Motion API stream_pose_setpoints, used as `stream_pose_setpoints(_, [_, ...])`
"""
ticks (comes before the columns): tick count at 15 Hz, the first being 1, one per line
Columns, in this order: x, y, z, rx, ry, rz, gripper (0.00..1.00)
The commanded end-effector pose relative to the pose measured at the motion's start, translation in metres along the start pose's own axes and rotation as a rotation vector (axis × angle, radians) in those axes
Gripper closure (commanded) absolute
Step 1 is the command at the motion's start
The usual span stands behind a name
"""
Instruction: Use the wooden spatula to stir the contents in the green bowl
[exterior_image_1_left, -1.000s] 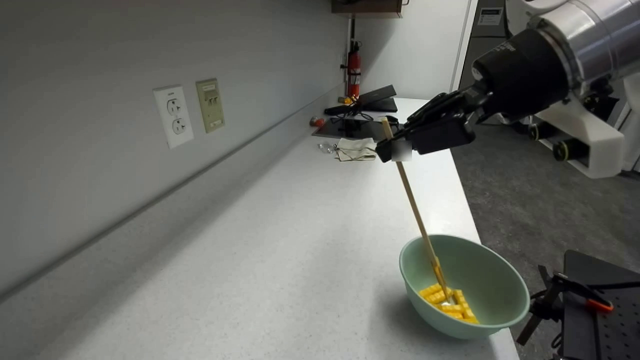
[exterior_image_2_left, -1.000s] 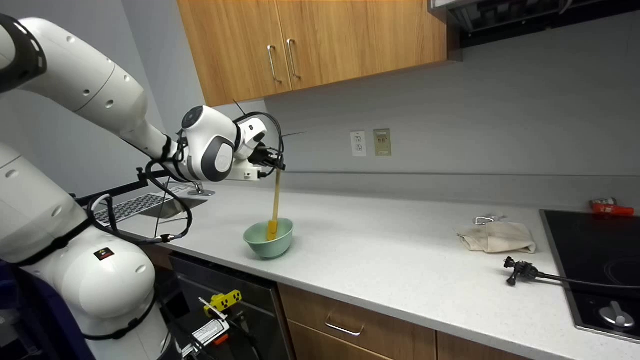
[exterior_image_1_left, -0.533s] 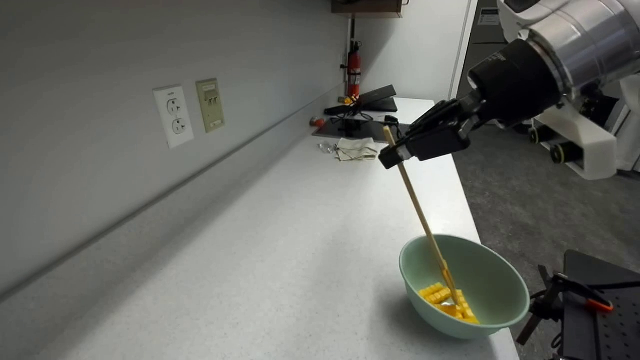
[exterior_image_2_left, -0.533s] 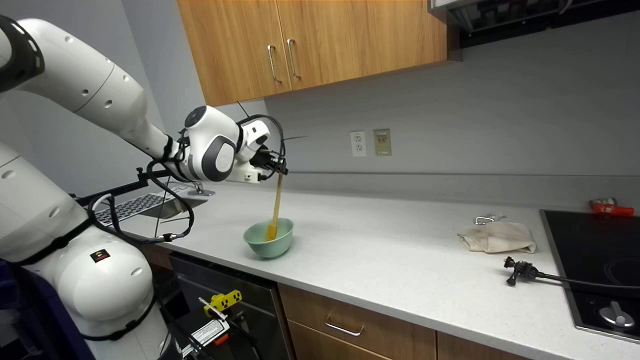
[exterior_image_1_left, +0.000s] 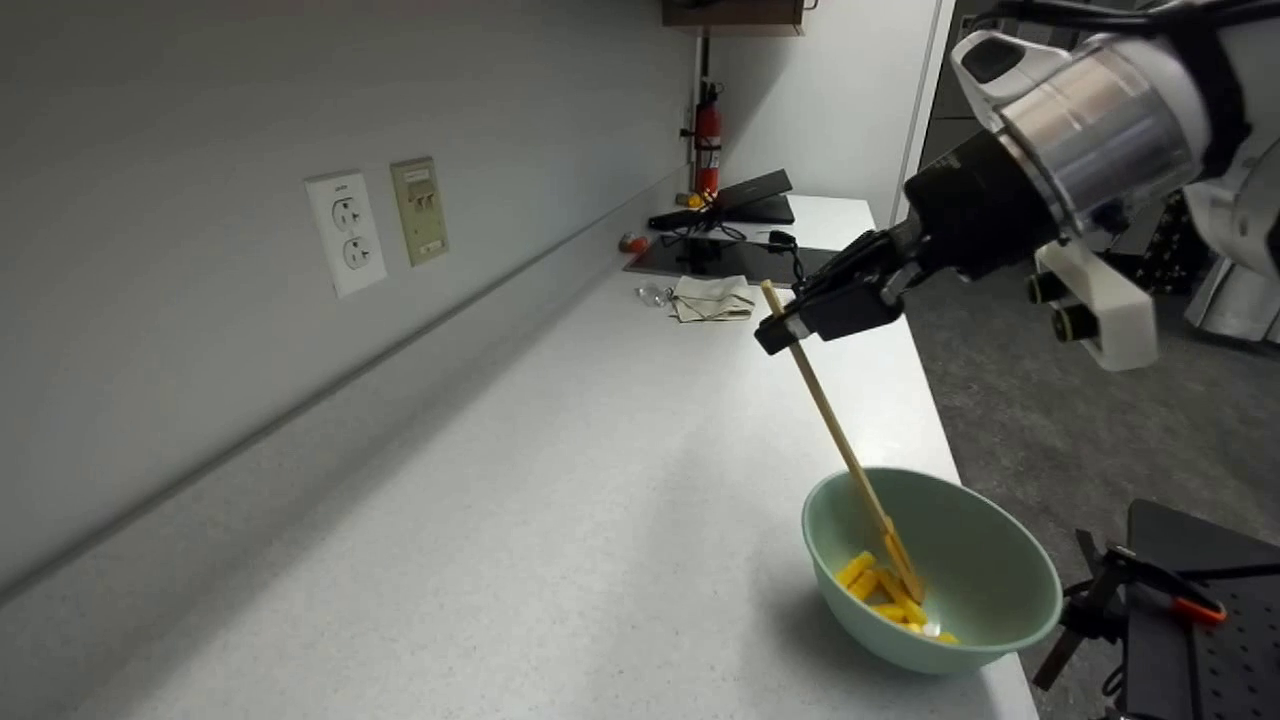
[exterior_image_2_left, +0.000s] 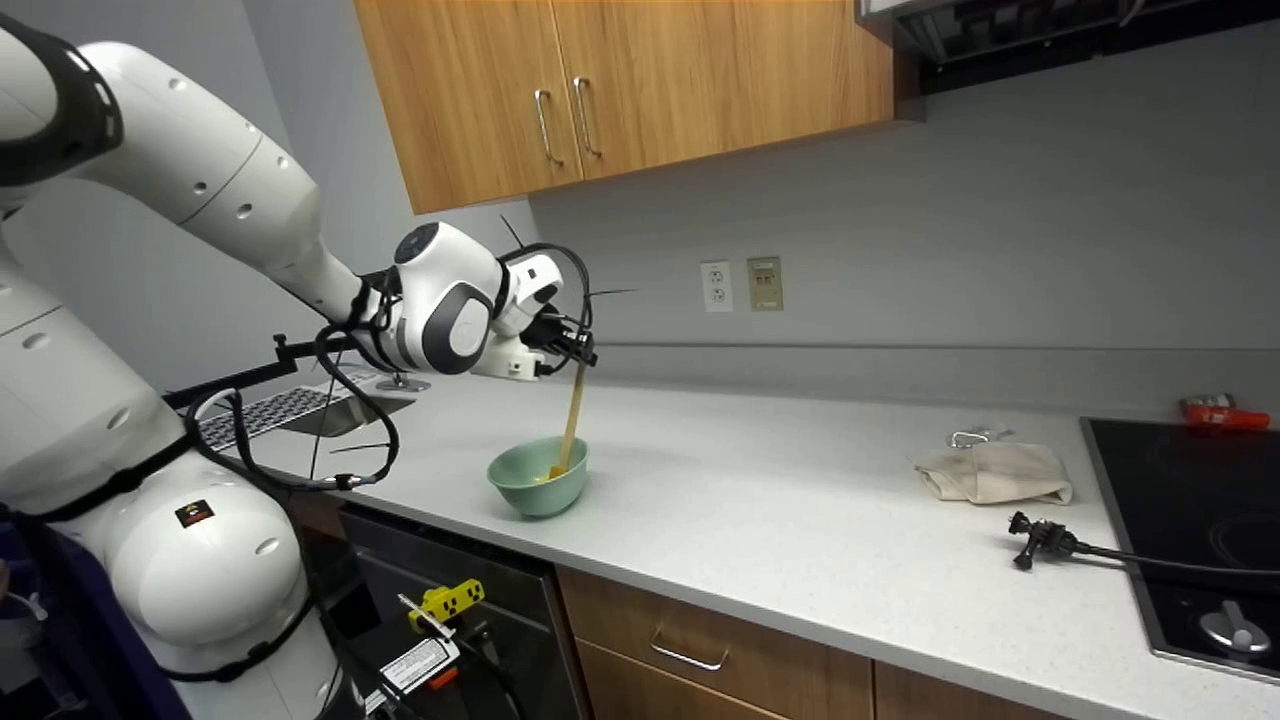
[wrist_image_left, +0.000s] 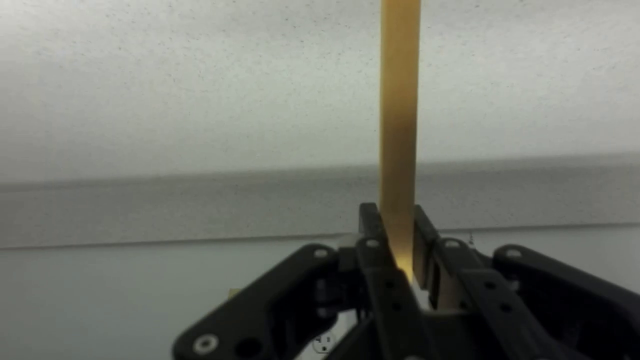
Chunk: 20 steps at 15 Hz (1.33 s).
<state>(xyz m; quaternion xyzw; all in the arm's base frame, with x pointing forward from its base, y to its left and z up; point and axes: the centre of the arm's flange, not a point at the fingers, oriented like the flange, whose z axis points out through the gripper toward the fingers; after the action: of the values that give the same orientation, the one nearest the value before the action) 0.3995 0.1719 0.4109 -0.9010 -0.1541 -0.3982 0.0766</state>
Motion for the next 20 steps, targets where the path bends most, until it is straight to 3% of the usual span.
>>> stream_pose_setpoints(1, [0.003, 0.039, 0.051, -0.026, 0.034, 0.029, 0.96])
stream_pose_setpoints(5, [0.01, 0.05, 0.066, -0.054, 0.052, 0.055, 0.96])
stream_pose_setpoints(13, [0.038, 0.049, 0.051, -0.063, 0.106, 0.063, 0.96])
stream_pose_setpoints(20, [0.046, 0.031, 0.048, -0.012, 0.102, 0.036, 0.96])
